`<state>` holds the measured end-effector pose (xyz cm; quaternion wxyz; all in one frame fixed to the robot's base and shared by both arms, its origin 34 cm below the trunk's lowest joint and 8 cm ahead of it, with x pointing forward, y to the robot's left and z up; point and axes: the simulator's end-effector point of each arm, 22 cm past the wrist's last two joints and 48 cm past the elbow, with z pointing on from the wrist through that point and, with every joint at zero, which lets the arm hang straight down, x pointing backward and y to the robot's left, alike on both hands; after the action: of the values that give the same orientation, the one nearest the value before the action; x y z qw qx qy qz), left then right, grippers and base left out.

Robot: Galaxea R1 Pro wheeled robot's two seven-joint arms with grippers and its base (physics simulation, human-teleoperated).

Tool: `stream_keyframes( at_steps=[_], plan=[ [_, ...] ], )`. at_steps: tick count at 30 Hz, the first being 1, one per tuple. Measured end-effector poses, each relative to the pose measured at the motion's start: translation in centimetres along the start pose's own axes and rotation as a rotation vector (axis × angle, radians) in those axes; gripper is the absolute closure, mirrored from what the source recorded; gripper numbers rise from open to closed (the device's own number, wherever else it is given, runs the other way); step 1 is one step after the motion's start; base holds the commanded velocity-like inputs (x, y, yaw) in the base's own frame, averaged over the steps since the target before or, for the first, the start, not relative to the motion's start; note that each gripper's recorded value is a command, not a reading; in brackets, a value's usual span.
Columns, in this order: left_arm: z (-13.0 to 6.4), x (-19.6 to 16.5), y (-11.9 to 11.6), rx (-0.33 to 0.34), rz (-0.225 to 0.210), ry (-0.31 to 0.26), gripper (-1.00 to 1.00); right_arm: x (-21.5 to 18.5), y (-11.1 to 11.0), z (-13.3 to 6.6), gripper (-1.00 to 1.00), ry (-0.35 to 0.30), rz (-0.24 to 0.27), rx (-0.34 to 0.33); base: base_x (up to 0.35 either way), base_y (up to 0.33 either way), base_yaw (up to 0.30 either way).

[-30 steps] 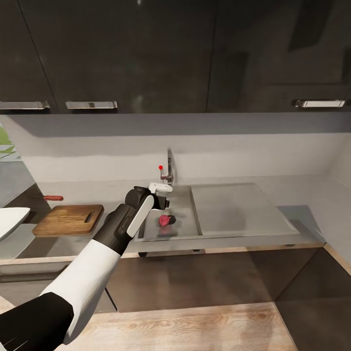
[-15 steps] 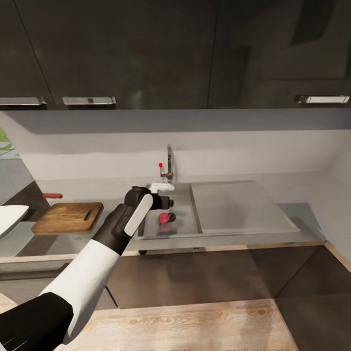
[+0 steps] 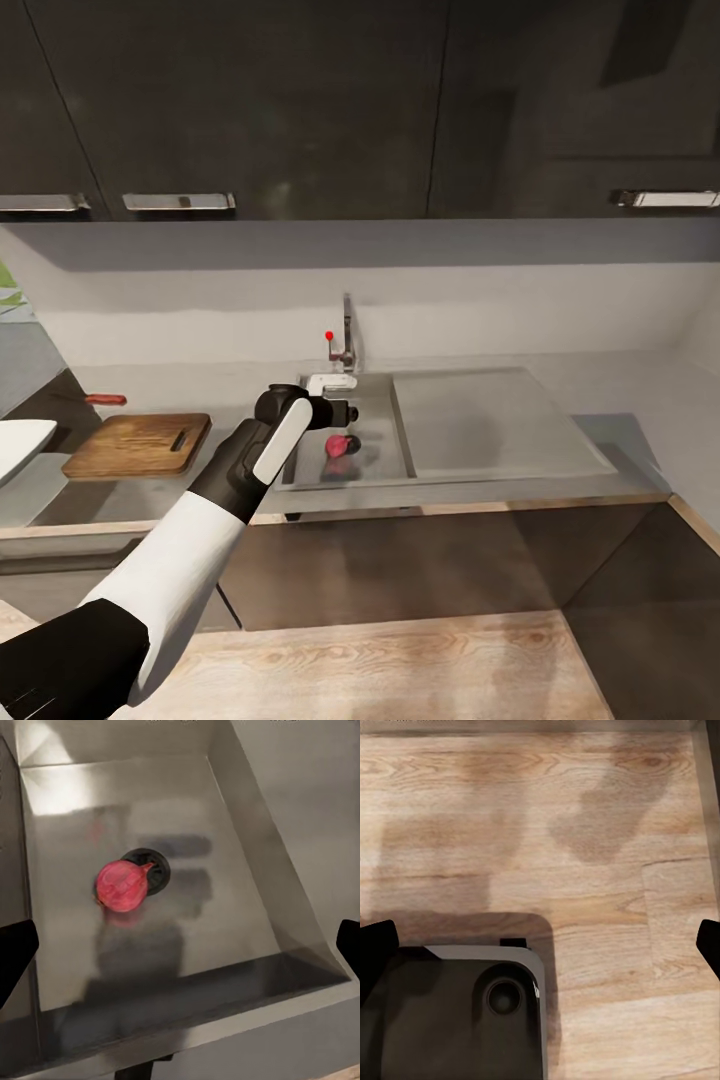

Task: In the kitchen, take the Vidalia onion out of the sink, dice it on the chopping board with the paring knife, put the diced onion into the bowl on the countertop, then place both the paring knife and the chopping board into the sink.

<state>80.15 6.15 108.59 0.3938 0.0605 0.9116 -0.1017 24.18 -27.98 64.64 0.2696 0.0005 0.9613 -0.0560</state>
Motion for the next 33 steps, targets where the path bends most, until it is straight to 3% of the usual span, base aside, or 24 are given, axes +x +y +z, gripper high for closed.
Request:
stream_keyframes(
  at_steps=[11,33],
  plan=[
    [1.0,1.6,1.0,-0.024,-0.003,0.042,-1.0,0.0,0.1,0.0,-1.0,0.0,0.001,0.0,0.217,0.07,0.0],
    [2.6,3.9,1.6,-0.037,-0.007,0.099,-1.0,0.6,0.1,-0.1,-1.0,0.015,-0.001,-0.002,0.034,-0.009,0.0]
  ],
)
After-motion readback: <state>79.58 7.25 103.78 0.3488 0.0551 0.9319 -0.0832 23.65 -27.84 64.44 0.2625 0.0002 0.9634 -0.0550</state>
